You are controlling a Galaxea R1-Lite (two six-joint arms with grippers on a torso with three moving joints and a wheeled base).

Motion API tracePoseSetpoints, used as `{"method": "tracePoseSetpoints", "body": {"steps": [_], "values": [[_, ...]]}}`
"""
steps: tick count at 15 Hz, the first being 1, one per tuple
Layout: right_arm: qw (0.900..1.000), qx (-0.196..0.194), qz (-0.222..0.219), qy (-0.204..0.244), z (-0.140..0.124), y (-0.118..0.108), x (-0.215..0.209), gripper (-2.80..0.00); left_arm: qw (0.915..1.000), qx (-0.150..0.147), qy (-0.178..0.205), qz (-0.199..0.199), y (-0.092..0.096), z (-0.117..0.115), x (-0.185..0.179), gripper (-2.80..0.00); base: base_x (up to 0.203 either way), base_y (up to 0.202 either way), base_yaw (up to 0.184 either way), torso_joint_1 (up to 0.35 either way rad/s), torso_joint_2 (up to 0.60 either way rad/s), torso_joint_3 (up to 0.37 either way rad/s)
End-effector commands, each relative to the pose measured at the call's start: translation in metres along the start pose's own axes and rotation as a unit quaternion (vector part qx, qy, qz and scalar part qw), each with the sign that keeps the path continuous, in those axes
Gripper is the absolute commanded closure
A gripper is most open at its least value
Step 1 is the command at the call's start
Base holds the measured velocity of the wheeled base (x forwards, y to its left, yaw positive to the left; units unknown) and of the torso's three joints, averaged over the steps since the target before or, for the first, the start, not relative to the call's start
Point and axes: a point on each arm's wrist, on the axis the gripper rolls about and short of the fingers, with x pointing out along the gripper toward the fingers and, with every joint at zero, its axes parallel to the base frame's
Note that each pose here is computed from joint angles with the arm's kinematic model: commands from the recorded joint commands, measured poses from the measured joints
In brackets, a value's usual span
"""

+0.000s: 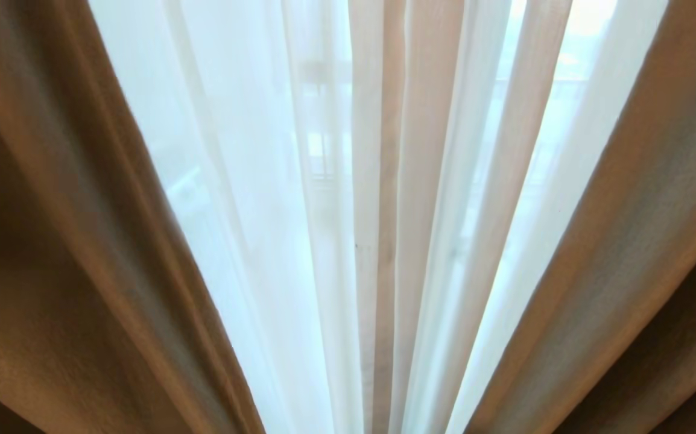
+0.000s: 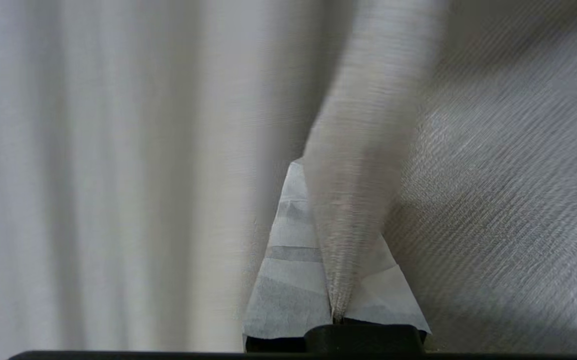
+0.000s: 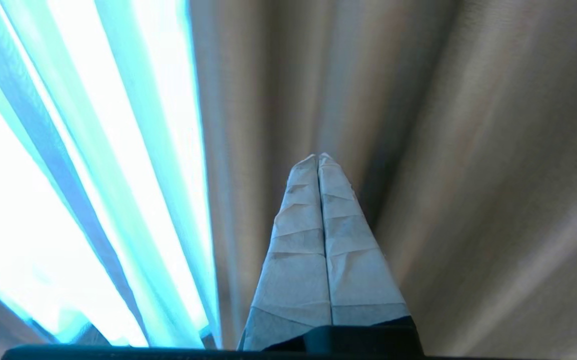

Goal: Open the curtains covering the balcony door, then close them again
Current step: Pull the outer curtains open on both sides

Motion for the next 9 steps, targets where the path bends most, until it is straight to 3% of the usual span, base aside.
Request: {"method": "tracePoseSetpoints", "body": {"steps": [1, 5, 9], "values": [[1.0, 0.0, 0.001, -0.001, 0.0, 0.0, 0.0, 0.0, 0.9996, -0.001, -0.015, -0.022, -0.02, 0.014, -0.009, 0.0, 0.0, 0.0, 0.0, 0.0, 0.0, 0.0], [1.0, 0.0, 0.0, 0.0, 0.0, 0.0, 0.0, 0.0, 0.9984, -0.009, -0.007, -0.056, -0.037, 0.017, -0.02, 0.0, 0.0, 0.0, 0.0, 0.0, 0.0, 0.0], [1.0, 0.0, 0.001, 0.0, 0.0, 0.0, 0.0, 0.0, 0.998, -0.013, -0.004, -0.062, -0.043, 0.016, -0.024, 0.0, 0.0, 0.0, 0.0, 0.0, 0.0, 0.0]]}}
